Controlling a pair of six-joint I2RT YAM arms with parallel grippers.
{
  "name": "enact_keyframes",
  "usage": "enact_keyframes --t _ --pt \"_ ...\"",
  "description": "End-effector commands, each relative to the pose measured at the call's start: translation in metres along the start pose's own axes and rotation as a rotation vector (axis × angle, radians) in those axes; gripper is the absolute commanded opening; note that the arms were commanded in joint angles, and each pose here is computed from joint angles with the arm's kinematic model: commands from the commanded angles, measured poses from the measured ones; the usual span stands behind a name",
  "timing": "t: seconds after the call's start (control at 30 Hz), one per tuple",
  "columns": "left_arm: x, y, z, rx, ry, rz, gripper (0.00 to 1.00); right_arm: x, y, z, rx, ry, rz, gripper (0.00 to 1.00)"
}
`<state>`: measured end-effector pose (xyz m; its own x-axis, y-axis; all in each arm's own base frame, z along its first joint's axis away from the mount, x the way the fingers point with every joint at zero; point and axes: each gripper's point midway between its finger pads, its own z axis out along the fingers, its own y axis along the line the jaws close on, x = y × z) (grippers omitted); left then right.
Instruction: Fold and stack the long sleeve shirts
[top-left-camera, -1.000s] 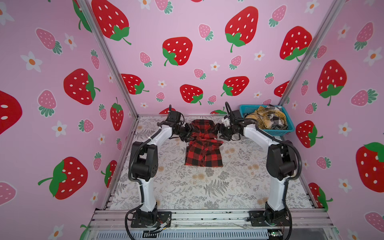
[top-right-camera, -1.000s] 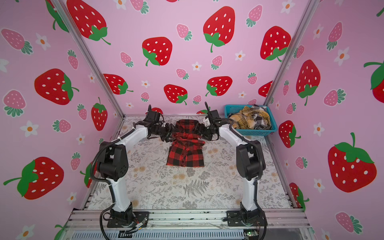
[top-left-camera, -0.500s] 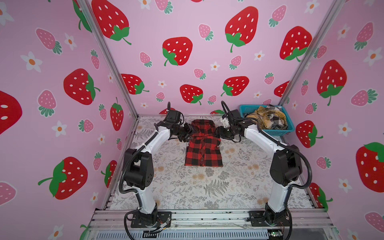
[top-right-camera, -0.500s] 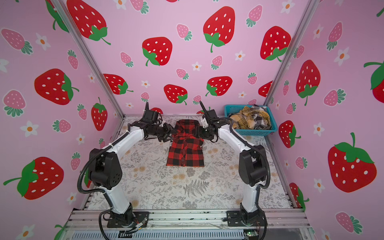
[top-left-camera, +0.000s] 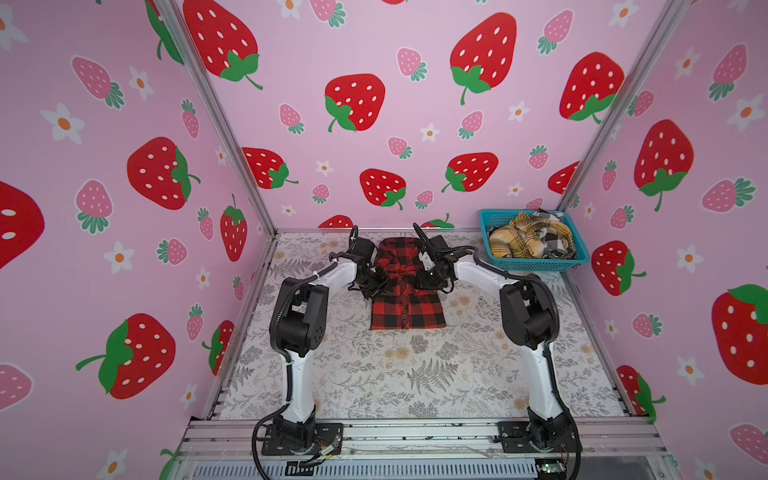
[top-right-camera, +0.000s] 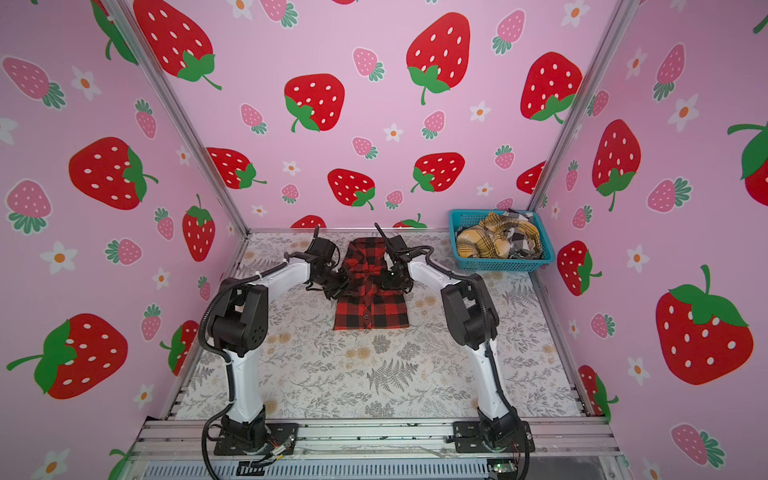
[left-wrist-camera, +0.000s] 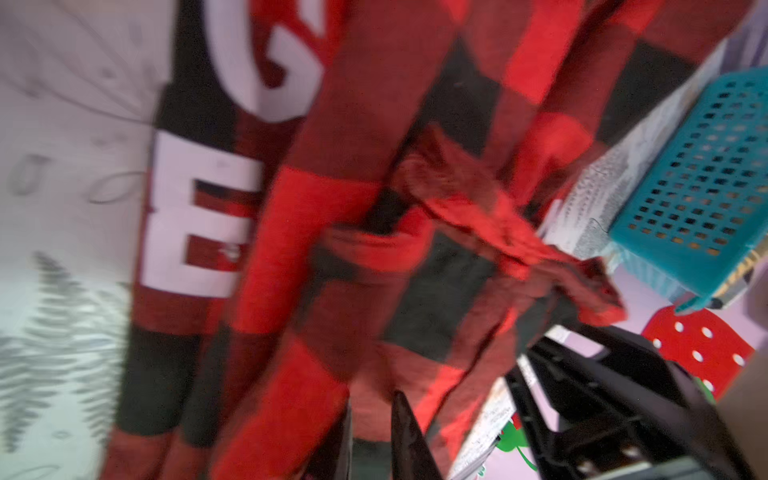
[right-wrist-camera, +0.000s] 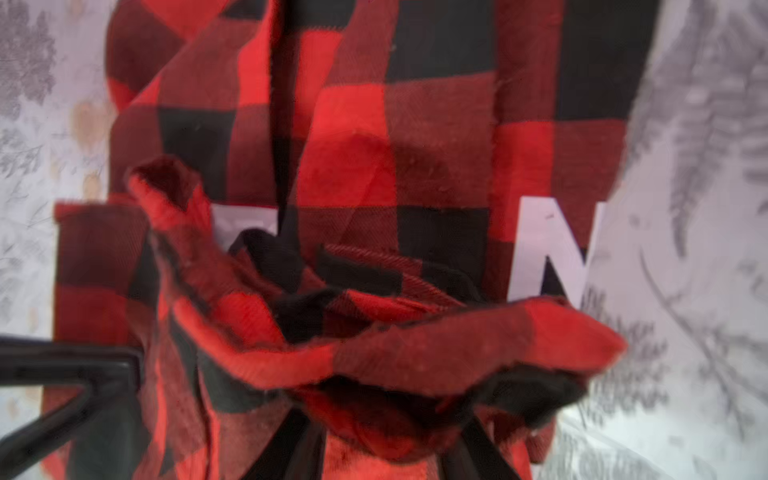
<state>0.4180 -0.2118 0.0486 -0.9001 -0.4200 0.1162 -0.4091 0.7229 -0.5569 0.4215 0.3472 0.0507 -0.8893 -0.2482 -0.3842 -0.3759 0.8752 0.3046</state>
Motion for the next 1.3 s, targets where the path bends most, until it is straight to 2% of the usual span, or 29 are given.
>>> enact_keyframes --t 0.0,0.07,0.17,0.3,0.33,0.43,0.6,0.77,0.9,1.0,1.13,1.23,1.27 --pt "0.017 0.038 0.007 -0.079 0.030 -0.030 0.19 -0.005 0.003 0.013 0.051 -0.021 -0.087 0.43" --pt "0.023 0.045 0.007 -0.079 0.043 -0.034 0.19 -0.002 0.009 0.012 0.063 -0.009 -0.108 0.42" --pt "0.024 0.045 -0.002 -0.071 0.049 -0.029 0.21 -0.007 0.015 -0.011 0.120 -0.034 -0.133 0.44" --pt "0.009 0.006 -0.048 -0.046 -0.055 0.057 0.27 -0.028 0.009 -0.057 0.198 -0.141 -0.126 0.56" --pt "0.003 -0.006 -0.060 -0.032 -0.086 0.077 0.28 -0.034 0.006 -0.062 0.204 -0.153 -0.129 0.56" --pt "-0.013 -0.028 -0.074 -0.019 -0.125 0.106 0.29 -0.043 0.000 -0.057 0.195 -0.146 -0.136 0.53" --pt "-0.037 -0.041 -0.051 0.029 -0.071 0.060 0.23 -0.041 -0.001 -0.024 0.155 -0.102 -0.154 0.44" --pt "-0.044 -0.022 -0.017 0.009 -0.012 0.006 0.18 -0.039 -0.003 -0.004 0.138 -0.095 -0.143 0.43" --pt "-0.052 0.008 -0.009 -0.045 -0.030 -0.040 0.15 -0.040 0.000 0.004 0.121 -0.092 -0.144 0.43" --pt "-0.054 0.032 -0.004 -0.072 -0.017 -0.085 0.14 -0.040 0.004 0.000 0.126 -0.083 -0.153 0.51" --pt "-0.049 0.058 0.004 -0.117 0.010 -0.125 0.12 -0.047 0.008 -0.030 0.157 -0.123 -0.157 0.67" --pt "-0.045 0.056 -0.003 -0.096 0.004 -0.127 0.13 -0.037 0.010 -0.057 0.176 -0.135 -0.160 0.72" --pt "-0.043 0.049 -0.012 -0.081 -0.011 -0.109 0.17 -0.029 0.010 -0.064 0.182 -0.140 -0.161 0.73"
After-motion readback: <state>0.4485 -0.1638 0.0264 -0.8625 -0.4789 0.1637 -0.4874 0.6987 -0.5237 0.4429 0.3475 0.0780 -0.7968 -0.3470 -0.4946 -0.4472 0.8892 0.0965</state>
